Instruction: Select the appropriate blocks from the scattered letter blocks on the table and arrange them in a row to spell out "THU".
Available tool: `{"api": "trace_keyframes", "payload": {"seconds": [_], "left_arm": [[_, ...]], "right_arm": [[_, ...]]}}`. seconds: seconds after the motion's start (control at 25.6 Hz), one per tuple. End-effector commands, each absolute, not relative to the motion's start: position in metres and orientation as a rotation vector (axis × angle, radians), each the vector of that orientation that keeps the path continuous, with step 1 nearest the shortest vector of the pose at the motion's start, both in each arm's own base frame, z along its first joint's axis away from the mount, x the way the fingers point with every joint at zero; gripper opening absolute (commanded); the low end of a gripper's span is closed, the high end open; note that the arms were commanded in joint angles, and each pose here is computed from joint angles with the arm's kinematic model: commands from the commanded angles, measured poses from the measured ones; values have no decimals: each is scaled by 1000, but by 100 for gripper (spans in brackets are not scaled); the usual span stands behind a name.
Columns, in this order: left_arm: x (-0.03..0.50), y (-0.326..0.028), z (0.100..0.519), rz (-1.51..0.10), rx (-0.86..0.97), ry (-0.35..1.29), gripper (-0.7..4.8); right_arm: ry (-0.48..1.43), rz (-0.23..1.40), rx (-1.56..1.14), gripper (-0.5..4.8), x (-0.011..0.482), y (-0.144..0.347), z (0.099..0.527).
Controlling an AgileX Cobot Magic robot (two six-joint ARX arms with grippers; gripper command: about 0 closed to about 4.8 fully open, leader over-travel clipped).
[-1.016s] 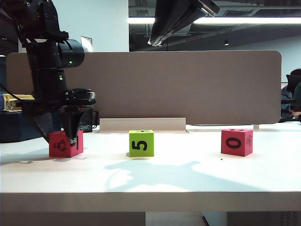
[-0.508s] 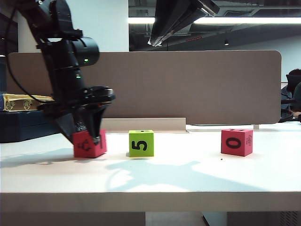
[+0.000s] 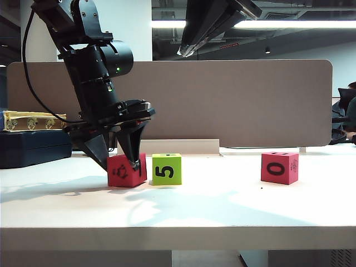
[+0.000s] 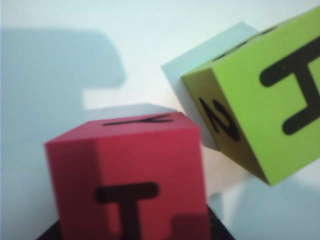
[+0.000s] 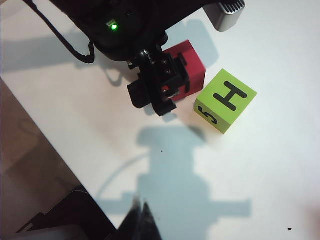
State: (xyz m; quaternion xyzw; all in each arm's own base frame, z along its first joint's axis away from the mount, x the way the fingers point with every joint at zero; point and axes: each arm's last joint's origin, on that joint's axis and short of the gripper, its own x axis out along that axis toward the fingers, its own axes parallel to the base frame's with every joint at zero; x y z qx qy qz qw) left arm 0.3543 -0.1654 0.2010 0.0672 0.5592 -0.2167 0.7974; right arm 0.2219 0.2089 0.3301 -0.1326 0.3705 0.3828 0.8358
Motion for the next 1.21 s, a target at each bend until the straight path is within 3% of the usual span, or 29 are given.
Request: {"api": "trace_keyframes", "payload": {"seconds": [0.04,0.08,0.27,0.35,0.63,0.9,1.21], "left_arm": [[355,-166,201,-470,139,1197,361],[355,-166,201,-470,139,1197,390],[355,-166,201,-473,143,1196,420],[354,-166,203,-472,144,1204,479],[361,-169,251,-496,180,1191,479],[362,-169,271,-499,185,1179,479],[348,-163,305,-533,216,1122,479]], "right_arm": [[771,816,-280,-5,221,209,332],[771,816,-280,-5,221,209,332],[771,816,-280,-5,221,209,332],[769,815,-280,-5,221,209,333],[767,730,-284,-5,230,199,332],[774,568,-260,-5,254,171,330],[901,373,-198,-5,305,125,297]]}}
